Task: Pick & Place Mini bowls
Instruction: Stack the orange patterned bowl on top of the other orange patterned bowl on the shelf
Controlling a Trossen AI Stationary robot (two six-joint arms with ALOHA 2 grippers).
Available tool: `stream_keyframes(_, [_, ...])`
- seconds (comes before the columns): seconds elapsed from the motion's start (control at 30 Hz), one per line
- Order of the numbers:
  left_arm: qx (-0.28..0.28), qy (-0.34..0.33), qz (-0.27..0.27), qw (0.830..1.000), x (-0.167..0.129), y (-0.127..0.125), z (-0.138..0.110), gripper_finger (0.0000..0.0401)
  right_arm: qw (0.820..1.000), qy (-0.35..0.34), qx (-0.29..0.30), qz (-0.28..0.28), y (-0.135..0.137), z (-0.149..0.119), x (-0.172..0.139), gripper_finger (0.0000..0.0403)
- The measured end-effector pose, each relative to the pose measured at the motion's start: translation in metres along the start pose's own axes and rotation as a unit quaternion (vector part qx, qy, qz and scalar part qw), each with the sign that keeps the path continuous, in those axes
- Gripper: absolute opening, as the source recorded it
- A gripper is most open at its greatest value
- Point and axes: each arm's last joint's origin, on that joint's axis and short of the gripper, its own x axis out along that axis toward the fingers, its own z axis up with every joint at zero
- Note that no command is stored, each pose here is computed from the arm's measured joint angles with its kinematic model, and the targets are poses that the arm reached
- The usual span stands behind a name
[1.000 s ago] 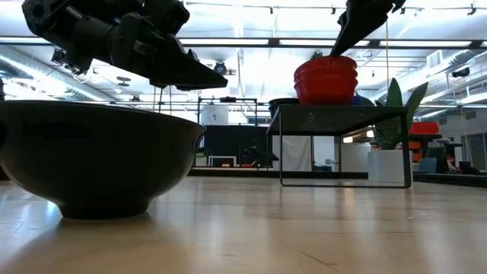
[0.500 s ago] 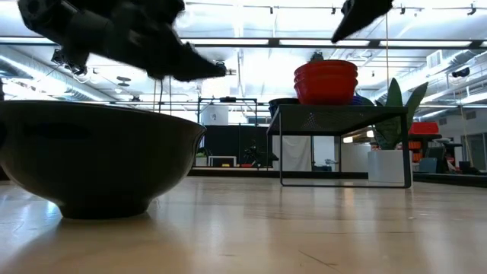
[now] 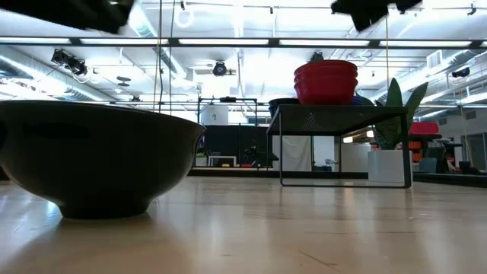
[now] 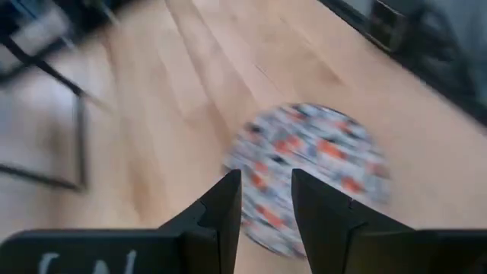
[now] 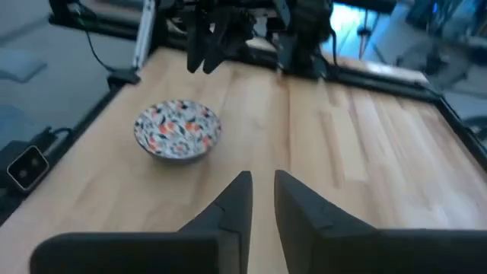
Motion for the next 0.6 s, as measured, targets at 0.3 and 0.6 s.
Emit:
stream_keyframes(0.3, [-0.105, 0.049, -0.065, 0.991, -0.005, -0.046, 0.032, 0.0156, 0.993, -0.11, 0.039, 0.0, 0.004, -0.052, 0.002, 0.0058])
stream_keyframes(0.6, [-0.141, 0.103, -0.059, 0.983, 0.034, -0.082, 0.019, 0.0225, 0.99, -0.119, 0.071, 0.004, 0.004, -0.056, 0.001, 0.0058])
